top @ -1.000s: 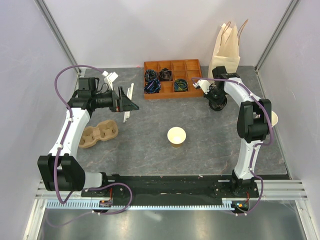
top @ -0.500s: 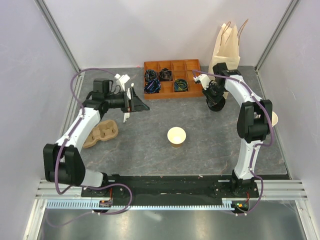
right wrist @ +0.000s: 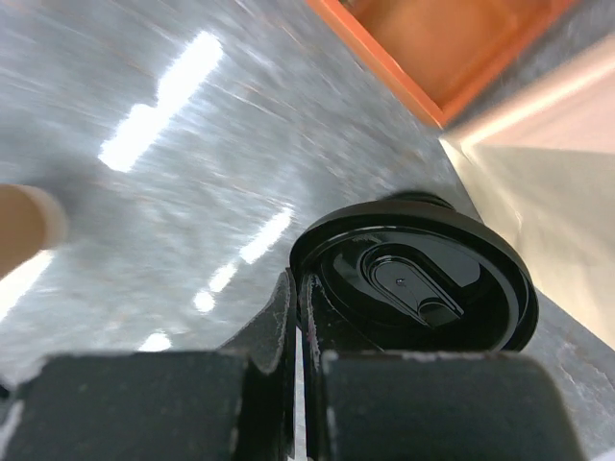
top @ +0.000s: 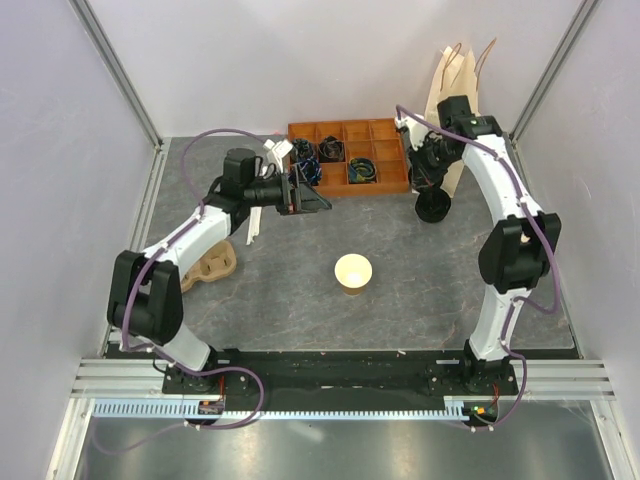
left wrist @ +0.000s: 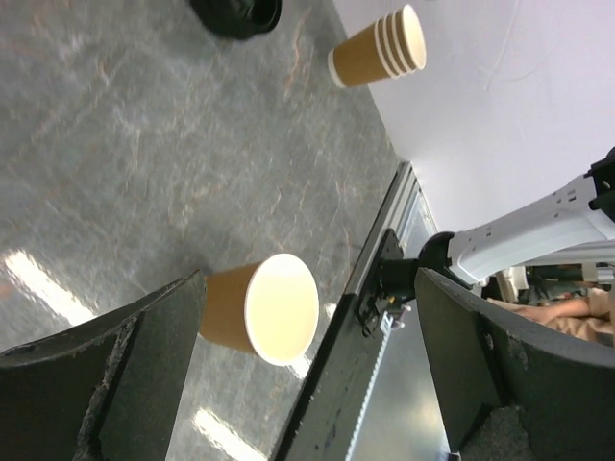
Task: Pack the takeout coffee
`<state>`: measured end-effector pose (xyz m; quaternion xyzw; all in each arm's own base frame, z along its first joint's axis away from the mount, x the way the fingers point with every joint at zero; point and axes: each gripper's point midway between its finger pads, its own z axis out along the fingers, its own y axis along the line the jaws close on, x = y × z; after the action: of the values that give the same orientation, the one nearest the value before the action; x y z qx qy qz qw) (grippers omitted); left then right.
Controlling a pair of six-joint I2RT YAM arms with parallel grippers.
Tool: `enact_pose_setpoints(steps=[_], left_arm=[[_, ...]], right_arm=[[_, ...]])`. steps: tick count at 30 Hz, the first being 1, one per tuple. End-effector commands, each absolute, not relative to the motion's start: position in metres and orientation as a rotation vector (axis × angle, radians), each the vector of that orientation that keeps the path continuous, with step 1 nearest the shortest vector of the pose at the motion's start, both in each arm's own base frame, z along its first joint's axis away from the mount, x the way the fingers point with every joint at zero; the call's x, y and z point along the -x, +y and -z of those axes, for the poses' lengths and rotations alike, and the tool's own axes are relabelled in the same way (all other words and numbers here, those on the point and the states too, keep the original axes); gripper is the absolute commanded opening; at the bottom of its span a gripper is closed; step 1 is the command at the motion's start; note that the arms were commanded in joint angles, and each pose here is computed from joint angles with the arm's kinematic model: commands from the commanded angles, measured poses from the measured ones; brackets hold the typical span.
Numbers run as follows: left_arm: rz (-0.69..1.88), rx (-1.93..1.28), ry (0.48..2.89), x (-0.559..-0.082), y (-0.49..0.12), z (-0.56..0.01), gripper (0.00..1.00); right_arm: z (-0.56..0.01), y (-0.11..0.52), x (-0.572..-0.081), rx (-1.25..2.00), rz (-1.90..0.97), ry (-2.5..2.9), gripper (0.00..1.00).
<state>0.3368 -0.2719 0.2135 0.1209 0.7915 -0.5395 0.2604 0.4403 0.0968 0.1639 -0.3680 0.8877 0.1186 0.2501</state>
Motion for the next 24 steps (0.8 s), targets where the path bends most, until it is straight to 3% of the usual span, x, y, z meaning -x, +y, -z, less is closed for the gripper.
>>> enact_pose_setpoints(steps=[1, 4, 10, 17, 24], left_arm=[[1.416, -0.493, 1.870, -0.334, -0.270, -0.276, 0.97], [1.319, -0.677, 1.741, -0.311, -0.261, -0.295, 0.98], [0.889, -0.941, 1.512, -0.262, -0.222, -0.310, 0.99], [0.571, -1.269, 1.140, -0.207, -0.229, -0.312, 0.96], [0.244, -1.376, 0.668, -0.189, -0.266, -0.318, 0.87]], right_arm=[[-0.241, 0.145, -0.401, 0.993, -0.648, 2.255, 0.00], [-0.264, 0.169, -0.367, 1.019, -0.847, 2.196, 0.00], [-0.302, 0.212, -0.291, 1.019, -1.336, 2.034, 0.00], [-0.296, 0.233, -0.234, 0.763, -1.995, 2.023, 0.00], [-0.291, 0.236, -0.216, 0.658, -2.115, 2.105, 0.00]])
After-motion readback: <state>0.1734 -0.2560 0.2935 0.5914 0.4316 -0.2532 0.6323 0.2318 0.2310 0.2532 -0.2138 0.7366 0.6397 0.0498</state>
